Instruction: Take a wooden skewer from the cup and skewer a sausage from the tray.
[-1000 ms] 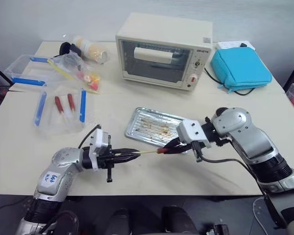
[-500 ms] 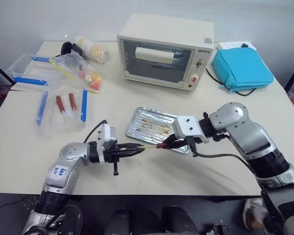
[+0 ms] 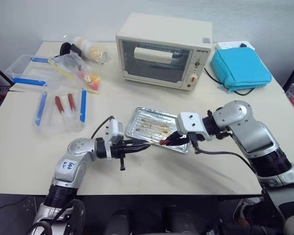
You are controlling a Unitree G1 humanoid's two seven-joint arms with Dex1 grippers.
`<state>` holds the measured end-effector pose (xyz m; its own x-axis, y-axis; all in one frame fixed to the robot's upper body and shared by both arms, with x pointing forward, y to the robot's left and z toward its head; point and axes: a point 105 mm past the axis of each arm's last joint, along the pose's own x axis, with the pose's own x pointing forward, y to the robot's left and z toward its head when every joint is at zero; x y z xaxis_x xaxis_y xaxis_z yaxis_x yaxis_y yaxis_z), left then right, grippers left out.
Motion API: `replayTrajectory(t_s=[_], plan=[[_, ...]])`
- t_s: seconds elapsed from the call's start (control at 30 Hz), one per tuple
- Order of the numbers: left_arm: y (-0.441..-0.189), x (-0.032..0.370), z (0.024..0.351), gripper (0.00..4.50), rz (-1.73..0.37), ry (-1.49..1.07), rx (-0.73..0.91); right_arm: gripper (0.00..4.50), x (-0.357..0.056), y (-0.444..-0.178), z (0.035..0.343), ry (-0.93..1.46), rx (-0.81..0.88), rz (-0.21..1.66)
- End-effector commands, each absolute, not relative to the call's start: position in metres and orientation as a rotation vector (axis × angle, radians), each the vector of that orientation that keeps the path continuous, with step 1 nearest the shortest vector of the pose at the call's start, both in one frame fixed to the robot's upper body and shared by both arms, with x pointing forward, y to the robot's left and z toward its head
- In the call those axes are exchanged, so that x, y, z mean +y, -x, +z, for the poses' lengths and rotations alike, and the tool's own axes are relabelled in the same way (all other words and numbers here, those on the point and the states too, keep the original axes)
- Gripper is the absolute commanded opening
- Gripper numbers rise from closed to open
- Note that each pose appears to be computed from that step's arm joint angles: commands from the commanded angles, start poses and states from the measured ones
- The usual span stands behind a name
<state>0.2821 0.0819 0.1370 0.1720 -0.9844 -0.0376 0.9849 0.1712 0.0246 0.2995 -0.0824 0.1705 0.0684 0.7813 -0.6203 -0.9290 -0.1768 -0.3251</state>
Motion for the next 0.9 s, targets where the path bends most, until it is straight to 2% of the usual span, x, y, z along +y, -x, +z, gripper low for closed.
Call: replayTrajectory(t_s=[0.03, 0.13, 0.33, 0.47, 0.53, 0.6, 0.67, 0.8, 0.9], plan=[[-0.27, 0.051, 0.151, 0.0, -1.516, -0.058, -0.062, 0.31, -0.057, -0.276, 0.179, 0.766, 0.128, 1.68], [-0.274, 0.066, 0.15, 0.0, -1.462, -0.066, -0.065, 1.02, -0.076, -0.282, 0.173, 0.734, 0.192, 1.617], [-0.277, 0.105, 0.145, 0.0, -1.363, -0.114, -0.023, 3.19, -0.102, -0.281, 0.174, 0.723, 0.21, 1.565], [-0.272, 0.138, 0.154, 0.0, -1.286, -0.112, -0.054, 4.34, -0.118, -0.272, 0.179, 0.678, 0.213, 1.55], [-0.268, 0.156, 0.158, 0.0, -1.23, -0.106, -0.07, 4.43, -0.12, -0.269, 0.19, 0.644, 0.118, 1.537], [-0.264, 0.174, 0.162, 0.0, -1.145, -0.074, -0.073, 4.43, -0.115, -0.271, 0.216, 0.523, -0.098, 1.476], [-0.263, 0.187, 0.17, 0.0, -1.043, -0.009, -0.098, 4.43, -0.115, -0.265, 0.233, 0.385, -0.221, 1.451], [-0.271, 0.225, 0.191, 0.0, -0.679, 0.095, -0.257, 4.43, -0.132, -0.265, 0.219, 0.272, -0.228, 1.284], [-0.277, 0.259, 0.205, 0.0, -0.348, 0.172, -0.382, 4.43, -0.142, -0.268, 0.228, 0.114, -0.361, 1.131]])
